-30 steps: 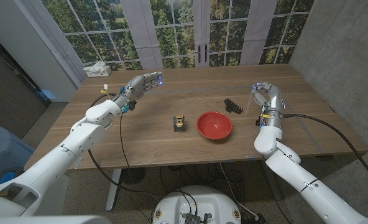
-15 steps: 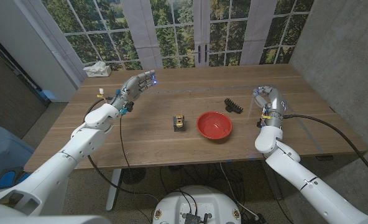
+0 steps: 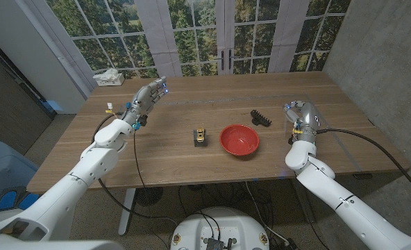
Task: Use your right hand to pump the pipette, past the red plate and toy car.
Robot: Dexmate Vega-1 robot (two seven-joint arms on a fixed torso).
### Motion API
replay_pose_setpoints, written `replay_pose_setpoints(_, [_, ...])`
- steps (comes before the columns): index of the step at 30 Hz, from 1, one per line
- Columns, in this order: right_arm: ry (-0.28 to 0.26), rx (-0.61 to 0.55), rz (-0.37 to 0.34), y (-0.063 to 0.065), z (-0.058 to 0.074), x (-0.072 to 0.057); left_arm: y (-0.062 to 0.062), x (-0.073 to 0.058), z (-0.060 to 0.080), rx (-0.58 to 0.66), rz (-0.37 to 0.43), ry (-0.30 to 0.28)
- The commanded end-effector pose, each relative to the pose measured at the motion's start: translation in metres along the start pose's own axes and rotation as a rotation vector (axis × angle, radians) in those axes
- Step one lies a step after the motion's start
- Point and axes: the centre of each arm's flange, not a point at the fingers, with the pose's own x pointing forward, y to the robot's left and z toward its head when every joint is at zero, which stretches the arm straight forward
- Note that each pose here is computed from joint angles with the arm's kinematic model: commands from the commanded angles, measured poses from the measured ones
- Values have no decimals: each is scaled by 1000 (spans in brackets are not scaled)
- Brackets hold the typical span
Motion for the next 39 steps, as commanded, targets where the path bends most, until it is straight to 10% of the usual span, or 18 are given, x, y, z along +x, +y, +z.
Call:
replay_pose_setpoints(1, [55,-33,40,3,-9,3,2,-4,-2,-37,23,-23])
replay_pose_setpoints(12, [45,-3,97,1,-9,6,1,-4,-4,-88,-7,-33])
replay_pose_setpoints(39, [-179,388,298,1,4,28,2,-3,-6,-132,-27,-59])
